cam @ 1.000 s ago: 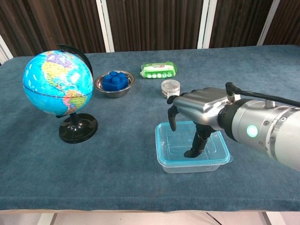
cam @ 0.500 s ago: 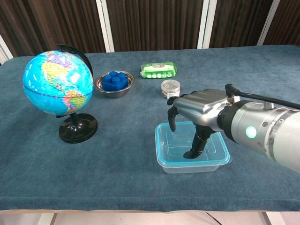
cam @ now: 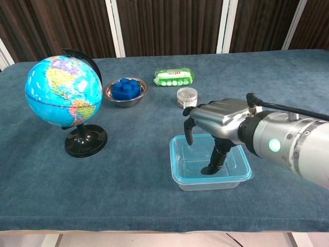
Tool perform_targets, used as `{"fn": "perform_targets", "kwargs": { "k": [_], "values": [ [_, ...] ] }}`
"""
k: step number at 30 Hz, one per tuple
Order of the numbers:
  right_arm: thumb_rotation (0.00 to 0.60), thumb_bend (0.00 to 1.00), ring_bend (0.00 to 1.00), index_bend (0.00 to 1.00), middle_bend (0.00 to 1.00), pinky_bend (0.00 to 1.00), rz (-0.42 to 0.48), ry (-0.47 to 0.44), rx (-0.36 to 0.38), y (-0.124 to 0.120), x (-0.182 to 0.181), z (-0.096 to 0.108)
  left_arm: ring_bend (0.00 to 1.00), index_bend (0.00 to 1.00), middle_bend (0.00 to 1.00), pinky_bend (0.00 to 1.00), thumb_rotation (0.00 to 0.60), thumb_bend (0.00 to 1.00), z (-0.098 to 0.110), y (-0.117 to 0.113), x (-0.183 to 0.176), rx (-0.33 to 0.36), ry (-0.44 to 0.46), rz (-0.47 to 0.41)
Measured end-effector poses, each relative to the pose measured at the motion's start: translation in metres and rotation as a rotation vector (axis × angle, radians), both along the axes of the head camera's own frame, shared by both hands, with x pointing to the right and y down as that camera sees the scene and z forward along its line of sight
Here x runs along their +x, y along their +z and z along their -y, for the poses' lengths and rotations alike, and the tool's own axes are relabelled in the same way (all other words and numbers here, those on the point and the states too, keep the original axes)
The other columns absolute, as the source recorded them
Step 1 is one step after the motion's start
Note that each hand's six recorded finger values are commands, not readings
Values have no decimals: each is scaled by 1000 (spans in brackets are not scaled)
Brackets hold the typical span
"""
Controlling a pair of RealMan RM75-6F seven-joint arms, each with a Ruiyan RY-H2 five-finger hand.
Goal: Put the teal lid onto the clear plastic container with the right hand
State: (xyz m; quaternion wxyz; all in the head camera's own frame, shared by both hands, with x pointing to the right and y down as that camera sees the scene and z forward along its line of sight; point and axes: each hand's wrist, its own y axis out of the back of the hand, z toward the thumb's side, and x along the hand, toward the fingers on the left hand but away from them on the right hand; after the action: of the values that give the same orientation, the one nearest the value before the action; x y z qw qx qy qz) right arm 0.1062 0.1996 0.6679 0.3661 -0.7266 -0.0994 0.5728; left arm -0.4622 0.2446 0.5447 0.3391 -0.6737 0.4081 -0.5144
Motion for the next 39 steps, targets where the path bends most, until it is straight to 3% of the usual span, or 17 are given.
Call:
{"fn": "perform_targets", "kwargs": {
  "k": [39],
  "values": [
    [600, 176, 0, 309, 15, 0, -12, -5, -19, 10, 3, -1, 9, 0, 42, 0, 600, 324, 1, -1, -1, 3, -4, -2]
  ]
}}
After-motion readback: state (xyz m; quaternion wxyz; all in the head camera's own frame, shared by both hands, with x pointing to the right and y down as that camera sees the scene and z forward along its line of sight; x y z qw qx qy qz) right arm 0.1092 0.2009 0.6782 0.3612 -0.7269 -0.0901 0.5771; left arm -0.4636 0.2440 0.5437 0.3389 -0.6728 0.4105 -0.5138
